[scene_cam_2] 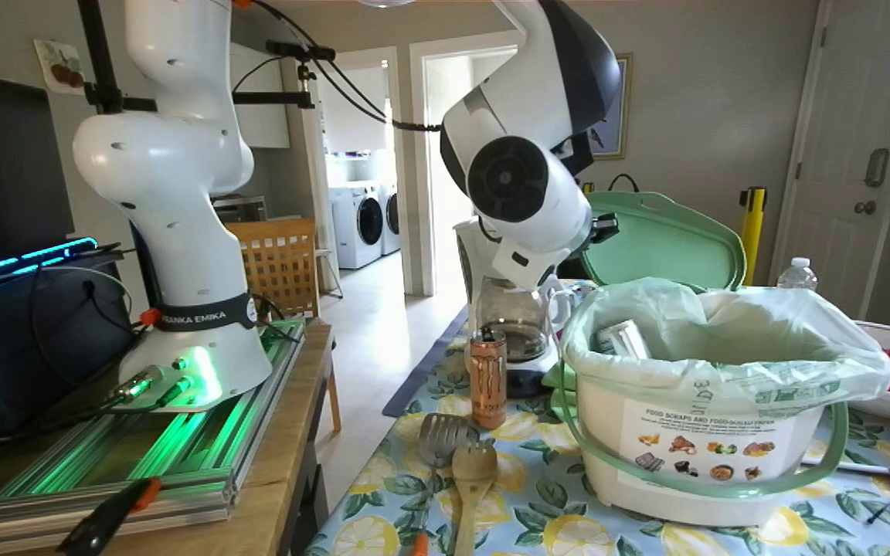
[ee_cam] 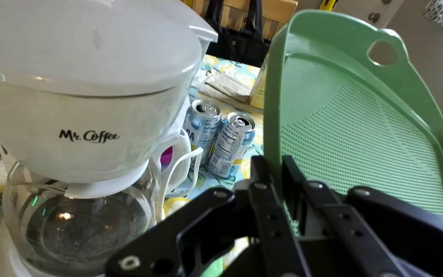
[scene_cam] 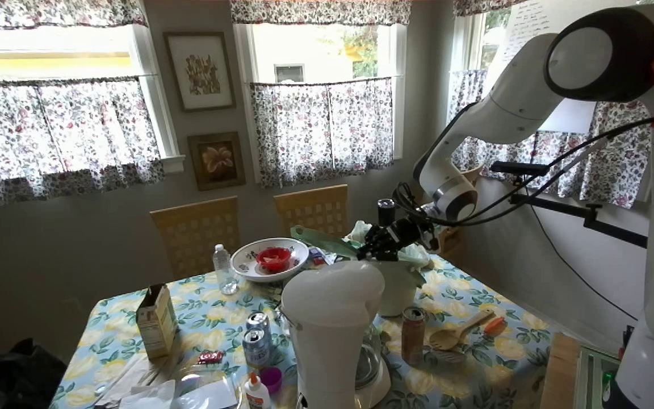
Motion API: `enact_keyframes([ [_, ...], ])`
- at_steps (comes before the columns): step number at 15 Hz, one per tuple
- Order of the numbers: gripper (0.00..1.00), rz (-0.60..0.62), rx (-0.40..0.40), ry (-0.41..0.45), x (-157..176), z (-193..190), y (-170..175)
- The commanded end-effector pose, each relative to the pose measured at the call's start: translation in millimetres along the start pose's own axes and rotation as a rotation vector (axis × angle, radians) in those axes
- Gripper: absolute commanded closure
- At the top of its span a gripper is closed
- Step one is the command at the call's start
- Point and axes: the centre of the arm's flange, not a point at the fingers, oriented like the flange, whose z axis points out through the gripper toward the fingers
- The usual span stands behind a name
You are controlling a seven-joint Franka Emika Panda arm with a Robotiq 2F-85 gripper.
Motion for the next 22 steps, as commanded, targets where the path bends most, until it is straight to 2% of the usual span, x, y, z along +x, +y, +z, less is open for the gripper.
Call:
enact_keyframes([
  [1,0.97,0.044,0.038,-0.052,11.5,-8.7,6.6],
  [9,0.97,0.028,0.062,-0.085,8.9,-24.3,7.7],
  [22,0.97,0.06,0.078,-0.214,26.8,-44.5,24.2],
])
